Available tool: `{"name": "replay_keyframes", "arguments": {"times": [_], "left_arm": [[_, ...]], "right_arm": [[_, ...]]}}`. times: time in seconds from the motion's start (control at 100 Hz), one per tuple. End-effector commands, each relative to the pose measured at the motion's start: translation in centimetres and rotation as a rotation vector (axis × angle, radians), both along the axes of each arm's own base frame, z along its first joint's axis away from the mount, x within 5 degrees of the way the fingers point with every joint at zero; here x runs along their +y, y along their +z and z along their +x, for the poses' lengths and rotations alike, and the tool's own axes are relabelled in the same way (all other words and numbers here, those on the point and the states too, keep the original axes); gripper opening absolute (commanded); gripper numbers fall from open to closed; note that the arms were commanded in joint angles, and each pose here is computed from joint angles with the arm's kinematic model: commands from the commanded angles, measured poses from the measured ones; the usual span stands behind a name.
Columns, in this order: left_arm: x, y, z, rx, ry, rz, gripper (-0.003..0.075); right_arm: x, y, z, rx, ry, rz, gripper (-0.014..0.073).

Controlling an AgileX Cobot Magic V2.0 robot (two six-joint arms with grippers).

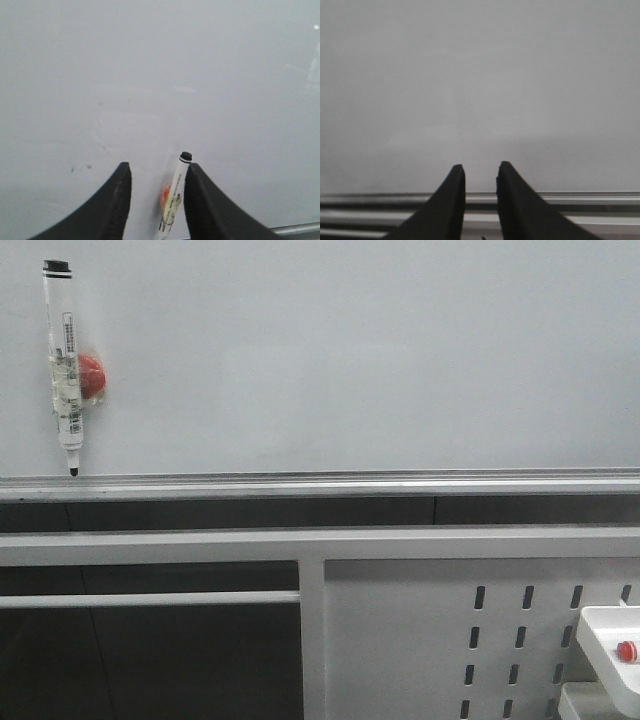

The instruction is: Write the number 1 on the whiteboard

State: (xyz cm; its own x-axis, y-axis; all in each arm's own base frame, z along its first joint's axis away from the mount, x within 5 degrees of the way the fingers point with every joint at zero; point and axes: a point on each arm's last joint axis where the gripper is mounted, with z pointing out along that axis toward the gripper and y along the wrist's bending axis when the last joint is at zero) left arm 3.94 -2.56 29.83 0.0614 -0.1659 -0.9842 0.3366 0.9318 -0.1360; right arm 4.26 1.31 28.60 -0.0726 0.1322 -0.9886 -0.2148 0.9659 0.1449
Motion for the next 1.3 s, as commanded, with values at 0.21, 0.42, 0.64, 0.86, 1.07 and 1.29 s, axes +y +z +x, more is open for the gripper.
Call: {"name": "replay_keyframes", "arguments": {"times": [0.21, 0.42, 0.64, 0.86, 1.07, 1.29], "left_arm": [[-0.7, 2.5, 6.6, 0.183, -0.017, 0.251, 0.0283], [-2.0, 0.7, 9.6, 0.284, -0.074, 0.293, 0.0283], [-2.2, -2.7, 10.5, 0.312, 0.034, 0.163, 0.0283], [-4.1, -4.2, 9.4, 0.313, -0.089, 0.202, 0.0283], [-5.8, -4.4, 10.0, 0.293, -0.086, 0.2, 0.0286], [-7.1, -5.8, 11.3, 0.328, -0.034, 0.195, 0.0286]], "right_arm": [[0.6, 3.6, 3.6, 0.113, 0.031, -0.212, 0.0289], [0.8, 3.6, 4.3, 0.126, 0.038, -0.174, 0.0289], [1.2, 3.3, 4.3, 0.13, 0.076, -0.189, 0.0289], [1.4, 3.5, 4.2, 0.11, 0.102, -0.19, 0.031], [1.4, 3.7, 4.3, 0.086, 0.095, -0.184, 0.0382], [1.4, 3.7, 4.3, 0.088, 0.095, -0.184, 0.0382]]}}
